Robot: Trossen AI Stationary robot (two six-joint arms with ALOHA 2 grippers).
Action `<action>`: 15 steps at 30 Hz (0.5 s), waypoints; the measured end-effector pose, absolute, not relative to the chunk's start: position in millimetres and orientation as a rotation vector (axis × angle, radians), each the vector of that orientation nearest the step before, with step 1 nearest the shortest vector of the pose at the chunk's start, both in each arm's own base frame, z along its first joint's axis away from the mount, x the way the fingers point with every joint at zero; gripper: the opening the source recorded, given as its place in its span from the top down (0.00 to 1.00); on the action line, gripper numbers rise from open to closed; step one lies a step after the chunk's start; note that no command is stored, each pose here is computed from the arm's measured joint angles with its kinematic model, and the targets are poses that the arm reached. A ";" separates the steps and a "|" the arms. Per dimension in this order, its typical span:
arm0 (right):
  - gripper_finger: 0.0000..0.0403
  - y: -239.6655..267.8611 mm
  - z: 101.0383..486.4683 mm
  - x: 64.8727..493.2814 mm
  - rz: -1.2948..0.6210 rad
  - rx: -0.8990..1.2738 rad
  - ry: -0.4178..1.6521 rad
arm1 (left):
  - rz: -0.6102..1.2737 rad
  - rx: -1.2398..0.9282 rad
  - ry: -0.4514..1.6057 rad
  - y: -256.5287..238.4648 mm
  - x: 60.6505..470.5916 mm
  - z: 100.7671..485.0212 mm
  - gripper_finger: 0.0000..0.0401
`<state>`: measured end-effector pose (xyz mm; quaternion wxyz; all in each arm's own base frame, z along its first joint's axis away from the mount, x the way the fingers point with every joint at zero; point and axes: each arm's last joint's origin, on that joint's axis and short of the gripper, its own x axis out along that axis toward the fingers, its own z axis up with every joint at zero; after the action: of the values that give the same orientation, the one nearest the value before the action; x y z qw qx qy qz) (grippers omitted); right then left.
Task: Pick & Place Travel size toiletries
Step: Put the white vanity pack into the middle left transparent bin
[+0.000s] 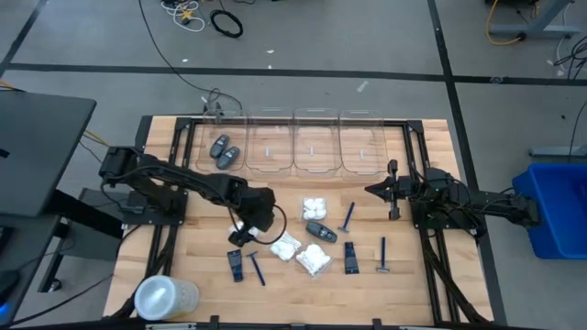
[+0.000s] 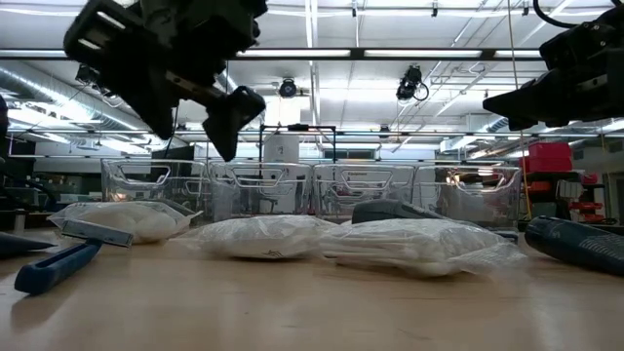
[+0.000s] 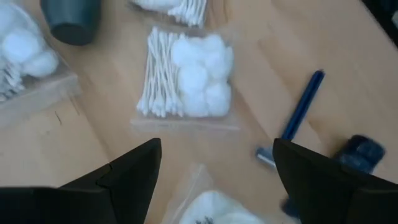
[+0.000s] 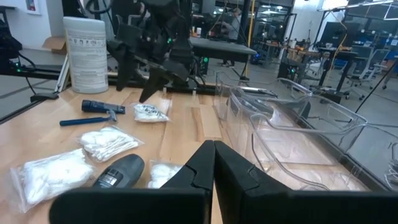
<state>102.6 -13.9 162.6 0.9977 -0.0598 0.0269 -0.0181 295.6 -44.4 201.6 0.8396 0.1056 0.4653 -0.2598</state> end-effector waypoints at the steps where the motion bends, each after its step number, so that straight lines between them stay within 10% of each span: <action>1: 0.97 -13.9 162.7 102.8 -0.036 -0.120 0.053 | -0.551 0.229 0.987 -44.2 296.9 199.3 0.21; 15: 0.97 -14.1 161.4 103.7 -0.035 -0.117 0.069 | -0.596 0.198 0.999 -29.6 309.0 176.0 0.21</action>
<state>103.7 -14.1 161.4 0.9975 -0.0586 0.0344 -0.0174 309.0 -29.6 176.0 0.8310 0.0934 0.4709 -0.2810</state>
